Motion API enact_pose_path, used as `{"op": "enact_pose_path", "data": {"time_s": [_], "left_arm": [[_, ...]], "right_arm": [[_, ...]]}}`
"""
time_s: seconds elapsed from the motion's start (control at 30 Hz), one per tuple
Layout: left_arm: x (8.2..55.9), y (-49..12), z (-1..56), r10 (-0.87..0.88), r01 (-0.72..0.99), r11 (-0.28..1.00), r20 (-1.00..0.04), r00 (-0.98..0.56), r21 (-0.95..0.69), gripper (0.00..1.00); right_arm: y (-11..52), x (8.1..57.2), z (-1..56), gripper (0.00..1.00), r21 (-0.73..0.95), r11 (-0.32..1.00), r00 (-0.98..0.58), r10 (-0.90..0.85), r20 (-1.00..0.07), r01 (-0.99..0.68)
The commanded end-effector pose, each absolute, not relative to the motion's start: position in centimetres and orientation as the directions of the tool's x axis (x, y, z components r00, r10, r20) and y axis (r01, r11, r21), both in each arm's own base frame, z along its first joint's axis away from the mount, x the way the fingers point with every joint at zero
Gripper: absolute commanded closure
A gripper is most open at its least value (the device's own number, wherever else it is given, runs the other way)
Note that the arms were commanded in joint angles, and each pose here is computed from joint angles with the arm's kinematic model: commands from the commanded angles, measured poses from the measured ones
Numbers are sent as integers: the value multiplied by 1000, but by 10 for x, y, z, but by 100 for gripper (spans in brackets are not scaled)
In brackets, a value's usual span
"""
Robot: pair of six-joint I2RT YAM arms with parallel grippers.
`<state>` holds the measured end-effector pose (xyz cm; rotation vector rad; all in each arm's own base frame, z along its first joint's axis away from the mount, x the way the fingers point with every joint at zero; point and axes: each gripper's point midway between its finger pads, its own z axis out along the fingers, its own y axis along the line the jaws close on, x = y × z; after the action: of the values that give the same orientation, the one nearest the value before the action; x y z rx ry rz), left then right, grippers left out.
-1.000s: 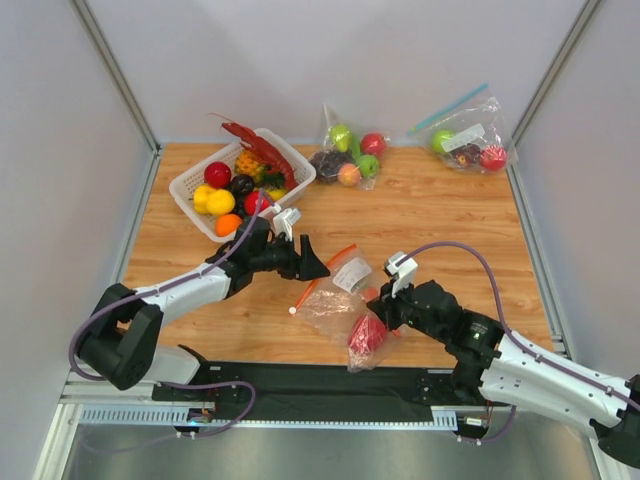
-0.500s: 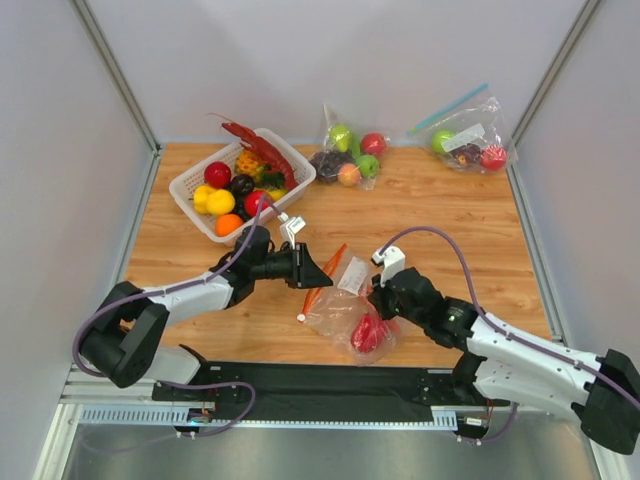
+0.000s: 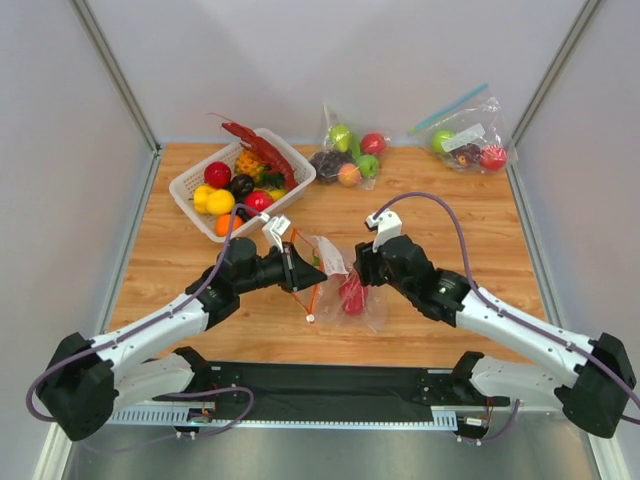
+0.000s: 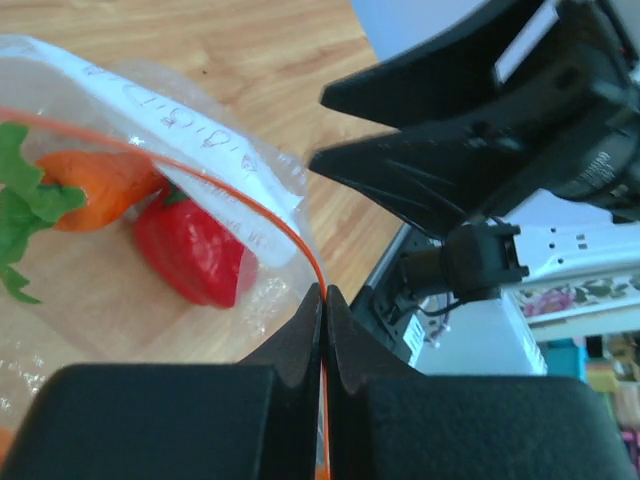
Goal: Open the zip-top bag and remove the fake food
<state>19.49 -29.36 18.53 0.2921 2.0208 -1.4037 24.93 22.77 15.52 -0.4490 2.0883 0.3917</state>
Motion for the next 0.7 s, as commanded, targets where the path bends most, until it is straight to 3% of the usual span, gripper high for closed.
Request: {"op": "enact_pose_path", "data": {"time_s": [0.0,0.4,0.67], "left_arm": [[216,-282,204,-243,492,553,-695,-677,-672,100],[226,-284,195,-263,403,649,-688,-677,-645,100],[222,-293,201,-285,399,657,-700,-654,-640,100]], "right_arm": [[225,238,201,45,73,892,-421,-137,-897,-446],[285,173,226,42,271,745,-443,-36,-896,-610],[311,168,205,42,284,755,-474,-39,-880,-591]]}}
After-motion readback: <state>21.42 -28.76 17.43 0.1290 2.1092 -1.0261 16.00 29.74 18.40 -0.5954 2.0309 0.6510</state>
